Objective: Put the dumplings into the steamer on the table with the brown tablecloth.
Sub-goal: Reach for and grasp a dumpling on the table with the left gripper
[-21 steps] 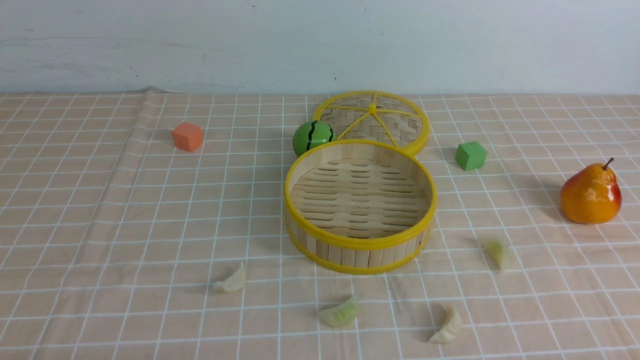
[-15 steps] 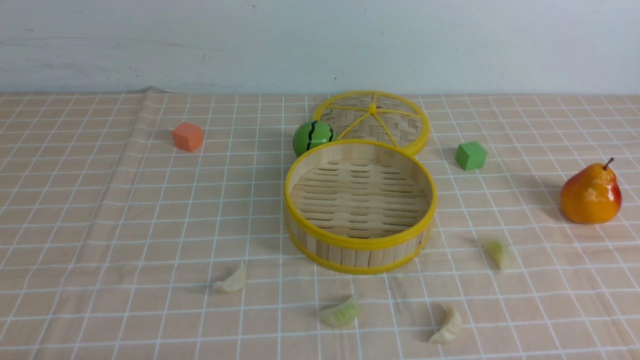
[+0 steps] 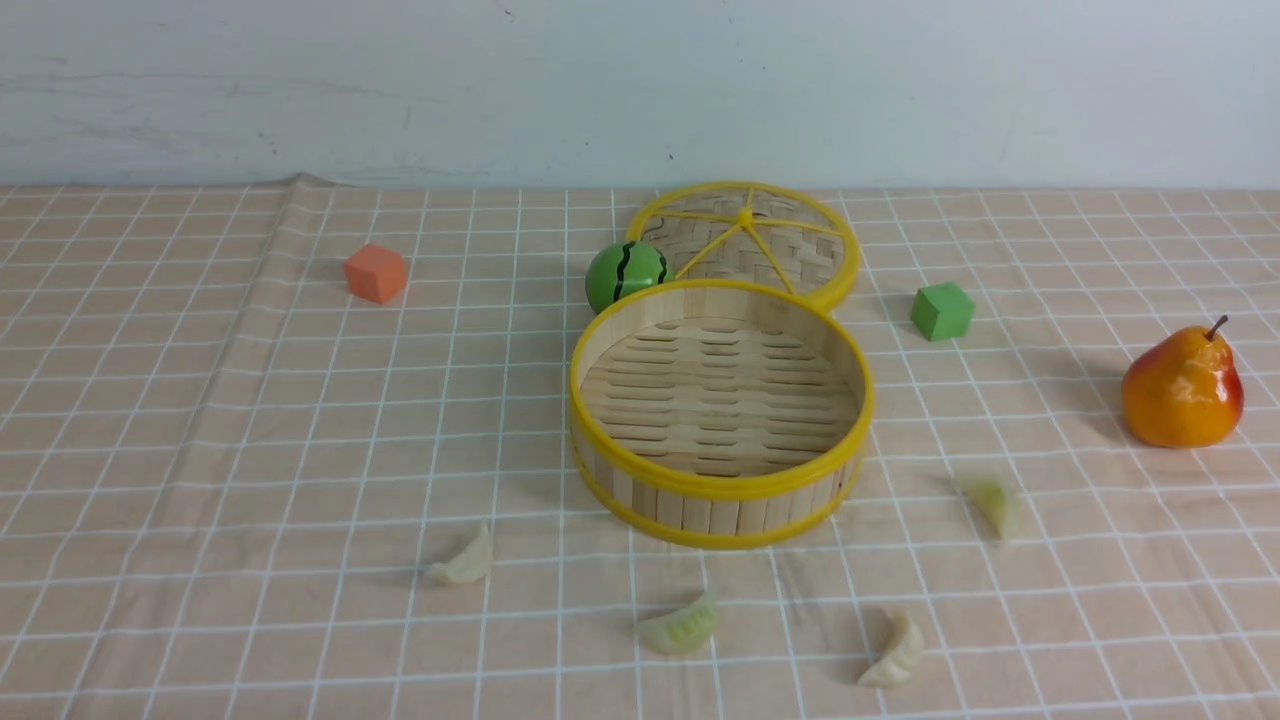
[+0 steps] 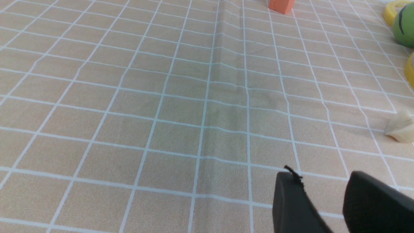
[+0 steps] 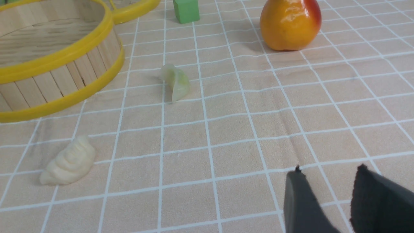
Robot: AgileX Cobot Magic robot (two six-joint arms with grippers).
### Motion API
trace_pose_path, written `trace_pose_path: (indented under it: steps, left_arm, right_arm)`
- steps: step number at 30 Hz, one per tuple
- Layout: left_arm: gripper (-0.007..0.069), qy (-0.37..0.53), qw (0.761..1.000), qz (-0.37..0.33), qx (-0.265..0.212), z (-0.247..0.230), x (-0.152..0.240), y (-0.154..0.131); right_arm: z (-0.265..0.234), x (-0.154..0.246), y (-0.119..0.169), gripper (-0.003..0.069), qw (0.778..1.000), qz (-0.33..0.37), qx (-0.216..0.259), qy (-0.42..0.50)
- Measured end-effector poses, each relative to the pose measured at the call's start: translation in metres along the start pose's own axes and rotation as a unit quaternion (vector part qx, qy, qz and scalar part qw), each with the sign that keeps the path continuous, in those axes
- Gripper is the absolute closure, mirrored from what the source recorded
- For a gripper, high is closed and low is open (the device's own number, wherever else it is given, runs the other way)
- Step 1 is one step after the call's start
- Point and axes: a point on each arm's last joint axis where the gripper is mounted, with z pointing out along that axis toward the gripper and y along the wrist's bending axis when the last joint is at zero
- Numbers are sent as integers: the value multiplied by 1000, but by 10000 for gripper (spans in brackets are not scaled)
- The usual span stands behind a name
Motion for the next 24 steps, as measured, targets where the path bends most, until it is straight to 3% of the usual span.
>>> trace_pose_path:
  steps: [24]
  left_arm:
    - [387, 1, 1000, 0, 0, 0, 0, 0]
  right_arm:
    - [0, 0, -2, 419, 1000, -22, 9, -1]
